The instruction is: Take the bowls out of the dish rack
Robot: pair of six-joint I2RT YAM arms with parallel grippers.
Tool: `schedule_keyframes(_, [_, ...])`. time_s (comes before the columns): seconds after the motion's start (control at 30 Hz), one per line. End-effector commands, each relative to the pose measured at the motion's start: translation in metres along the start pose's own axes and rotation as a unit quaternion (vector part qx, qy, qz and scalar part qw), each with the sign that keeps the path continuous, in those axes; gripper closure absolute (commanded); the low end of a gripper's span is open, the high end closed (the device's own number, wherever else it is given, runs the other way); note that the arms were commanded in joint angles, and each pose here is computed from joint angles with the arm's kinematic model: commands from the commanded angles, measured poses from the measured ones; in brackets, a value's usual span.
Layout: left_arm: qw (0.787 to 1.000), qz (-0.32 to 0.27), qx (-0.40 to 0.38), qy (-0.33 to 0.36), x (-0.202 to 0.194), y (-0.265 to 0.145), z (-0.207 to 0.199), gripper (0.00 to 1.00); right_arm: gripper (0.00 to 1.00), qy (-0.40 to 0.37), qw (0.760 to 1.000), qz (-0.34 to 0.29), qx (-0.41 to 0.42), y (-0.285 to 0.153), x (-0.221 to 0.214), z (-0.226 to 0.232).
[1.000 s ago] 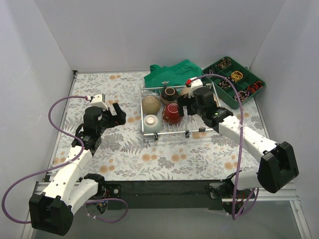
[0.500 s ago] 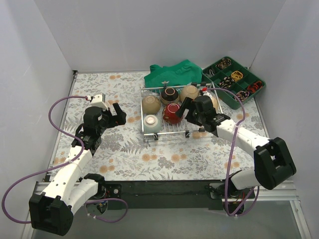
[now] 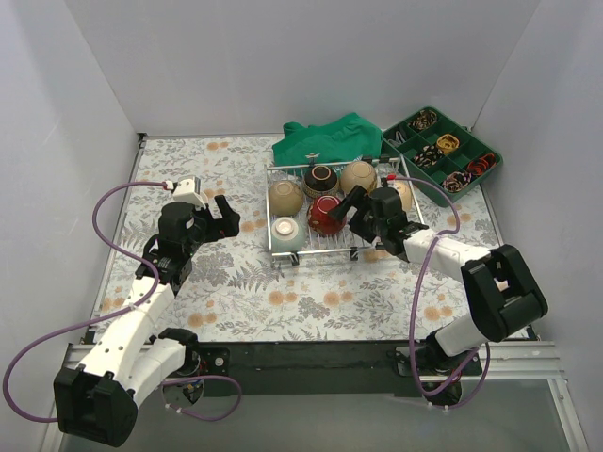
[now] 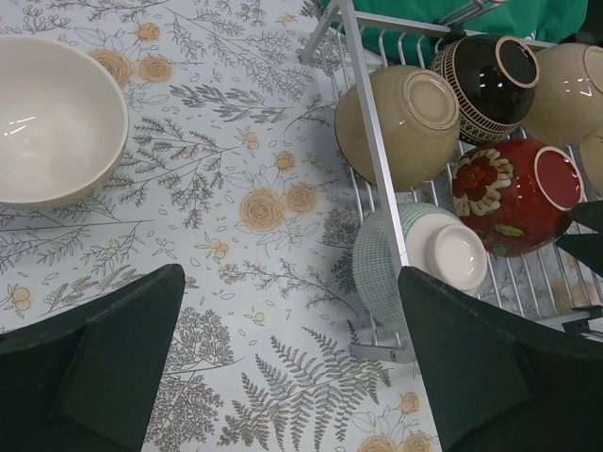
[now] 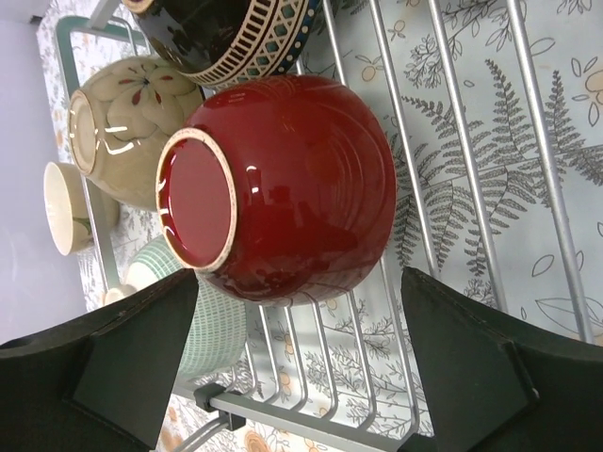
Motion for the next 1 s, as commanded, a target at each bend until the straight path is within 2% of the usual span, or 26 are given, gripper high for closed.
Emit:
schedule_keyframes(0.0, [1.0,-0.01,-0.009,0.003,0.002,-0.004,-0.004,0.02,0.03,0.02,0.999,-0.025,0.038,0.005,0.012,0.015])
schedule_keyframes(0.23, [1.0,-0.01,-0.01,0.003,0.002,-0.004,-0.004,0.02,0.03,0.048,0.996,-0.044,0.055,0.01,0.015,0.01])
schedule_keyframes(0.47, [1.0,-0.01,-0.011,0.002,0.002,-0.004,-0.004,0.02,0.02,0.085,0.993,-0.077,0.038,0.014,0.021,-0.003])
schedule_keyframes(0.97, [1.0,-0.007,-0.011,0.003,0.001,-0.003,-0.004,0.02,0.01,0.111,0.992,-0.065,0.008,0.034,0.011,-0.023])
Point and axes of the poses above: each gripper's point midway between its finger pads, its own y axis out along the fingers, its own z axis along the line the jaws close on, x = y × z, the point moved 2 cm from there along -y, back along the fingers, and after that the axes turned 6 degrees about y, right-handed, at the moved point
